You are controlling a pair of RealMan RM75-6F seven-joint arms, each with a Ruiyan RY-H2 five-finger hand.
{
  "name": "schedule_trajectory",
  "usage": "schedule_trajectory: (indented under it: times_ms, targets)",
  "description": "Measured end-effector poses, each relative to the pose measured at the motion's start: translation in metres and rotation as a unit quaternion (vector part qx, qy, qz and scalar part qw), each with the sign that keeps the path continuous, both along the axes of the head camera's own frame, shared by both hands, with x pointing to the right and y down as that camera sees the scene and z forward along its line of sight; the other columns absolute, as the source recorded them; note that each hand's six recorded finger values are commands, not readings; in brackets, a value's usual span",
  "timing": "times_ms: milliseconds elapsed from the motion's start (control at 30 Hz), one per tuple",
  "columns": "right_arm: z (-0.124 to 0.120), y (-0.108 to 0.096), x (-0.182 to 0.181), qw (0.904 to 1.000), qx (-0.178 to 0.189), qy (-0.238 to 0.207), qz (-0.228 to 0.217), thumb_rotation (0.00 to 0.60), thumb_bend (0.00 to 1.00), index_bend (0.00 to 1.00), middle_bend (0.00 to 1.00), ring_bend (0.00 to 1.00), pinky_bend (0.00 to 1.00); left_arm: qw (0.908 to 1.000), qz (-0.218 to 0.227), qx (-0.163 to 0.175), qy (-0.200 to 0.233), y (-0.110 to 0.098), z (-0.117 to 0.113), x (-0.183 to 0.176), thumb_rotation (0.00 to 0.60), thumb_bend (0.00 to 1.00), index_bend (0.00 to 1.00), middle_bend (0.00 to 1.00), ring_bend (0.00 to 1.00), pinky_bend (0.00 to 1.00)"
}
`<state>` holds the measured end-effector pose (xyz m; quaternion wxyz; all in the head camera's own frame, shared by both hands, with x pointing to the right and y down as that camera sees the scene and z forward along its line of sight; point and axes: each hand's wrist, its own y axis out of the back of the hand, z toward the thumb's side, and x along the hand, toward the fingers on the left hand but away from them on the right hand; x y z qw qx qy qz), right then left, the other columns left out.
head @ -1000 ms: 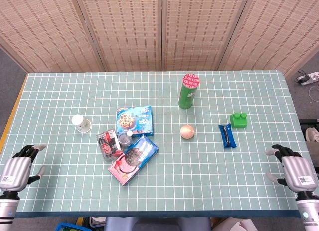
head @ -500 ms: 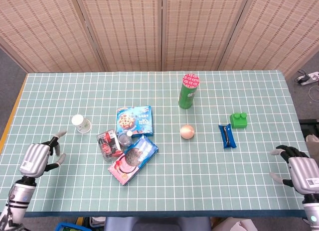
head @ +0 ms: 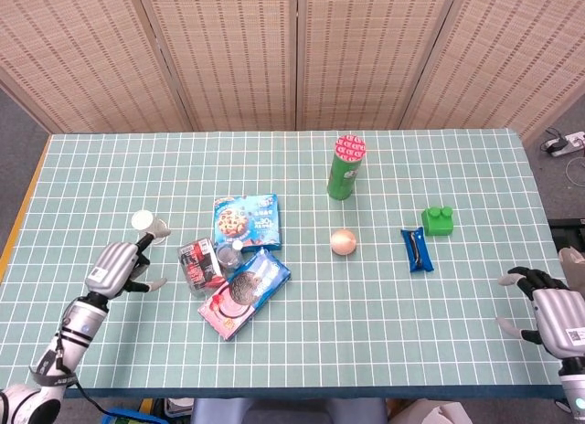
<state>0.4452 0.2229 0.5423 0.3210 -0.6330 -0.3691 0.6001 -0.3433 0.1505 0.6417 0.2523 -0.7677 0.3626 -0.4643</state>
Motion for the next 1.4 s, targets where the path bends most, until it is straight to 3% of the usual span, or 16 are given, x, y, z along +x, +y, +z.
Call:
schedule_trajectory:
  times_ms: [367, 1400]
  targets:
    - [-0.002, -0.002, 0.003, 1.0000, -0.001, -0.005, 0.003, 0.600, 0.13, 0.37, 0.29, 0.23, 0.34, 0.9961, -0.011, -0.055, 0.068, -0.013, 0.013, 0.039, 0.600, 0.14, 0.25, 1.00, 1.00, 1.00]
    - [-0.010, -0.003, 0.008, 0.9998, 0.004, -0.018, 0.010, 0.600, 0.13, 0.38, 0.29, 0.23, 0.34, 0.9909, -0.022, -0.073, 0.111, -0.030, 0.033, 0.113, 0.600, 0.14, 0.40, 1.00, 1.00, 1.00]
